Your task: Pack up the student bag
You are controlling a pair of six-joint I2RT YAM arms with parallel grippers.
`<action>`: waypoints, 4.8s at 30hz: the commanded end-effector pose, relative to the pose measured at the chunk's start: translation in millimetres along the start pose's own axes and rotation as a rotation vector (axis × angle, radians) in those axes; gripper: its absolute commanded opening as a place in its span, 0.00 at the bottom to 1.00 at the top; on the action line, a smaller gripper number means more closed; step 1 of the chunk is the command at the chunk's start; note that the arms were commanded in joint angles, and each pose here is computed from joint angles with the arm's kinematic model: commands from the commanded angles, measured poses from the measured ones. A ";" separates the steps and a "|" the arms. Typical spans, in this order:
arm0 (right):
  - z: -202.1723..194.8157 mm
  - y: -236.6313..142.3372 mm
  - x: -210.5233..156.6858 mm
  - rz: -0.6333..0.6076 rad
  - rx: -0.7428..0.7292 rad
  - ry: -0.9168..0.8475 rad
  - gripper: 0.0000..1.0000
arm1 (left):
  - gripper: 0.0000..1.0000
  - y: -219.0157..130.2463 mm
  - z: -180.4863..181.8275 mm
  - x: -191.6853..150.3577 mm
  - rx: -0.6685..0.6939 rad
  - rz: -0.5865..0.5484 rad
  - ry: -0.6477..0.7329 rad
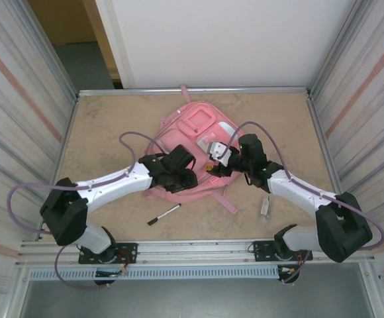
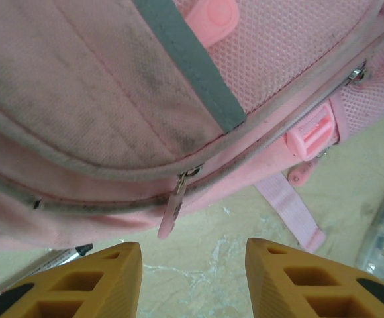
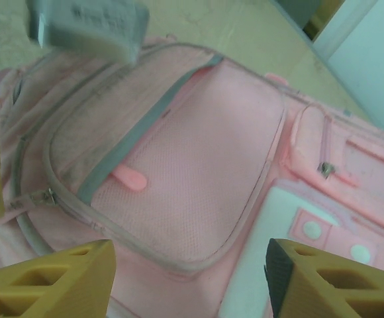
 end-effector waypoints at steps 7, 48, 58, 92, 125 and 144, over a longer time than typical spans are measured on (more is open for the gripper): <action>5.0 -9.7 19.3 -0.179 0.001 -0.084 0.58 | 0.41 21.9 -7.1 1.8 0.099 -0.106 0.002; 18.6 -11.0 5.2 -0.178 0.047 -0.253 0.56 | 0.00 -1.1 -12.4 18.7 -0.025 -0.227 0.222; 18.2 41.7 3.5 -0.162 0.077 -0.362 0.59 | 0.00 -17.2 -17.3 18.1 -0.169 -0.244 0.319; 36.9 11.2 12.0 -0.056 0.129 -0.165 0.63 | 0.00 -38.0 -17.3 25.0 -0.313 -0.237 0.499; 40.7 10.9 8.5 0.012 0.136 -0.126 0.54 | 0.00 -51.7 -26.7 54.5 -0.334 -0.262 0.414; 62.0 16.4 -5.3 -0.068 0.278 -0.294 0.00 | 0.00 -35.7 59.1 110.0 -0.146 -0.391 0.199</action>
Point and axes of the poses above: each hand's point on the last joint's axis, 136 mm out from that joint toward the fingers, its own y axis out along the fingers, its own z axis along the line the jaws close on, x = y × z, the point moved 7 cm from there along -y, back along the fingers, and after that the axes turned 11 degrees about -y, right-handed, at the moved point
